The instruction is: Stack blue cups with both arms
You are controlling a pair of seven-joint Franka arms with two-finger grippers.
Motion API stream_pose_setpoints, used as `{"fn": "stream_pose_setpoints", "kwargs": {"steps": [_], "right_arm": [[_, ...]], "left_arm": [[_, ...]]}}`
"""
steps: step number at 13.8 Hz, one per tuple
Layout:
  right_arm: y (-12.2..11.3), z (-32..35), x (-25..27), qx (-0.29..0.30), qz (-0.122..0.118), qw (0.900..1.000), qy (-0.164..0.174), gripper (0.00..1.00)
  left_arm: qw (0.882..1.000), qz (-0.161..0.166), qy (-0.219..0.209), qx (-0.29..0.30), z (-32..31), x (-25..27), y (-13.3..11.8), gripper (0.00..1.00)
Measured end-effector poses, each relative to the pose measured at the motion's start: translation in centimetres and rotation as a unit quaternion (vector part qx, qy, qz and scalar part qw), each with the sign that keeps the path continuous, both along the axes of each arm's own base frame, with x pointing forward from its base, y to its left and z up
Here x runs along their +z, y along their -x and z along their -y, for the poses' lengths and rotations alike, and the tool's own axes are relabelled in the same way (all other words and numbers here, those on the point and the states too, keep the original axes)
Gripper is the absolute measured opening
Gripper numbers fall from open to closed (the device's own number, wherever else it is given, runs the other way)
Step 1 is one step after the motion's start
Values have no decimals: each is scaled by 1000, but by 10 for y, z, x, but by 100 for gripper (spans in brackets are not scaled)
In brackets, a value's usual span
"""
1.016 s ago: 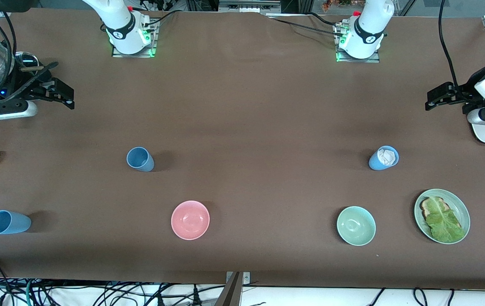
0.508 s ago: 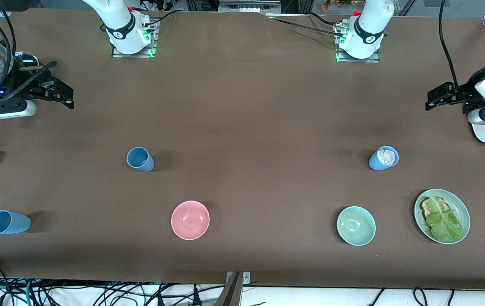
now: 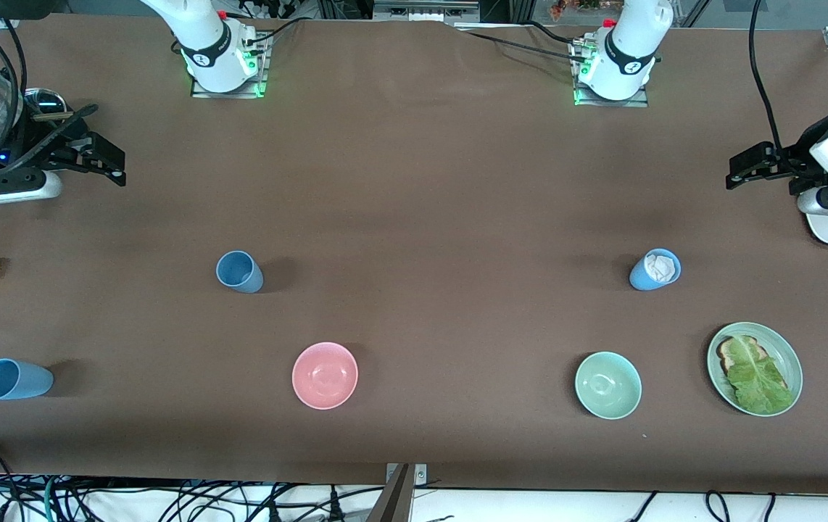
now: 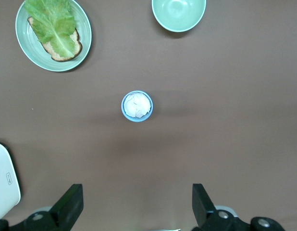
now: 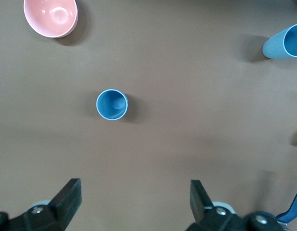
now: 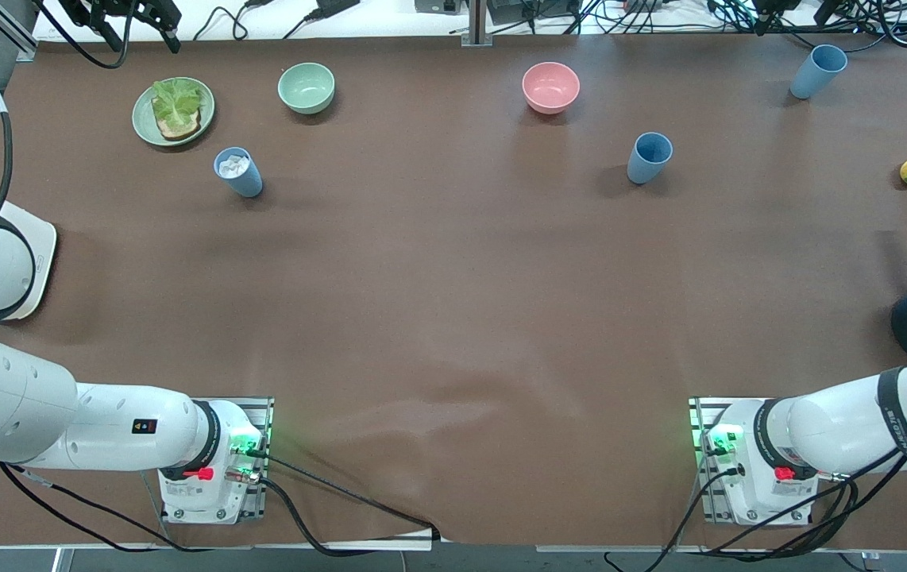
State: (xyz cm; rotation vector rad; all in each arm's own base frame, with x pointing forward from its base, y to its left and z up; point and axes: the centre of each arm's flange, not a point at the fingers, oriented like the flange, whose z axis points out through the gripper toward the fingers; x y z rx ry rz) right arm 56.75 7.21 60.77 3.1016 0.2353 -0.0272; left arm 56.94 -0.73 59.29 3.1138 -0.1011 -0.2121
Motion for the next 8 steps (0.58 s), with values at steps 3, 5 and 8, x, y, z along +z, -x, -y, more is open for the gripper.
{"fn": "stream_pose_setpoints", "kwargs": {"steps": [3,5,8], "right_arm": [[0,0,0,0,0,1000,0,100],[0,0,0,0,0,1000,0,100],[0,0,0,0,0,1000,0,100]], "left_arm": [[1000,-4,0,2,-2,-4,-2,100],[1000,-4,0,3,-4,-4,-2,100],[1000,-7,0,9,-12,-5,-1,100]]}}
